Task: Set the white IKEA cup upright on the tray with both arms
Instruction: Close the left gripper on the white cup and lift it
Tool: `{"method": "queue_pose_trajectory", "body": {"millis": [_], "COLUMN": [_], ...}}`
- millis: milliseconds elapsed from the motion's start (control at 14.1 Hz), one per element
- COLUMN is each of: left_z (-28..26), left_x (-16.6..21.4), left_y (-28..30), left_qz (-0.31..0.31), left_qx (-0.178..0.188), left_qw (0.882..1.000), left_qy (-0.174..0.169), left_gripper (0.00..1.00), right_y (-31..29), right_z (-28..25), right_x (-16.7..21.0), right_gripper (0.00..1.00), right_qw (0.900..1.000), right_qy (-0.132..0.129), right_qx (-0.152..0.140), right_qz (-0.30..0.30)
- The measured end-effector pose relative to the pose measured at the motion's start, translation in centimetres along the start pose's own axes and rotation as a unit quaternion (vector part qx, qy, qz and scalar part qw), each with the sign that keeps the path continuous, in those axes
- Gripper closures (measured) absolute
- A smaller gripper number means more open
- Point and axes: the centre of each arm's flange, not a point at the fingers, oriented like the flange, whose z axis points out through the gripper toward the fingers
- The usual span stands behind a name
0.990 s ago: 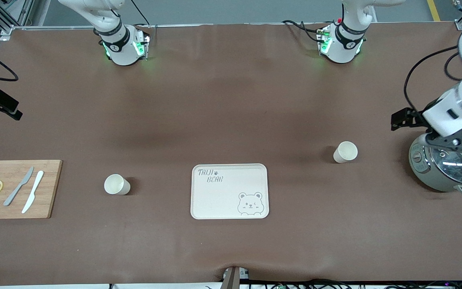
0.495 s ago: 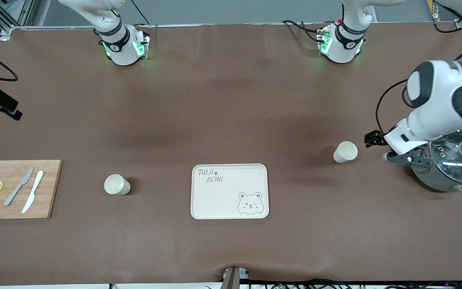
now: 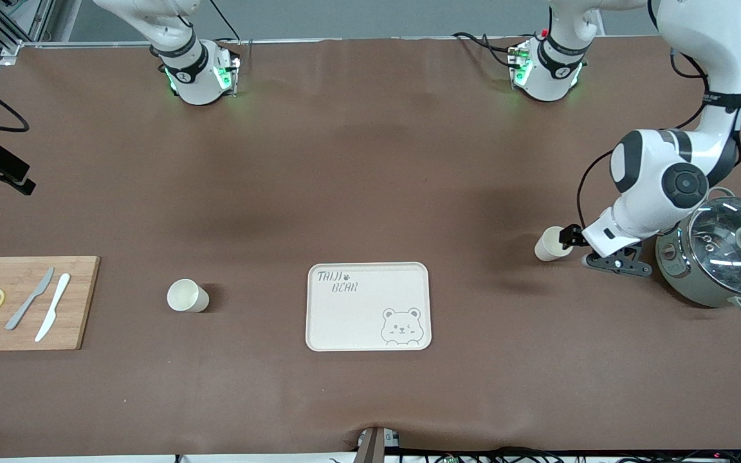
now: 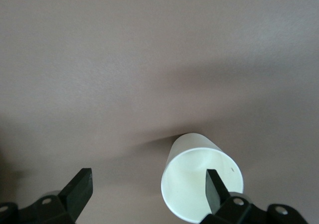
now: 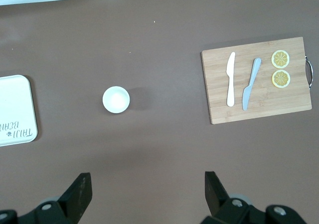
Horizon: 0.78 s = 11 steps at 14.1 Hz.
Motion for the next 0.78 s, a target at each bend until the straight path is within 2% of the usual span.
{"method": "queue_pose_trajectory", "body": {"millis": [283,636,778], "left_z": [3.4,5.1,5.5], "left_x": [-2.6,-3.2,-3.2], "left_y": [0.4,0.6,0.6], "left_qz": [0.000,0.001,0.002], "left_qx": [0.002,0.002,0.003], "left_qw": [1.000,1.000,1.000], "left_qy": [0.020,0.024,0.025], "left_gripper": [0.00,0.00,0.16], "right_y": [-0.1,-1.2,-3.2], "right_z": [0.2,1.5,3.2], "right_x": [0.7,1.3,2.4], "right_gripper": [0.00,0.00,0.00], "right_qw": [1.000,0.999,0.998], "right_qy": [0.015,0.011,0.017], "right_qx": [0.002,0.008,0.018], "right_qz": [-0.001,-0.046,-0.061]}}
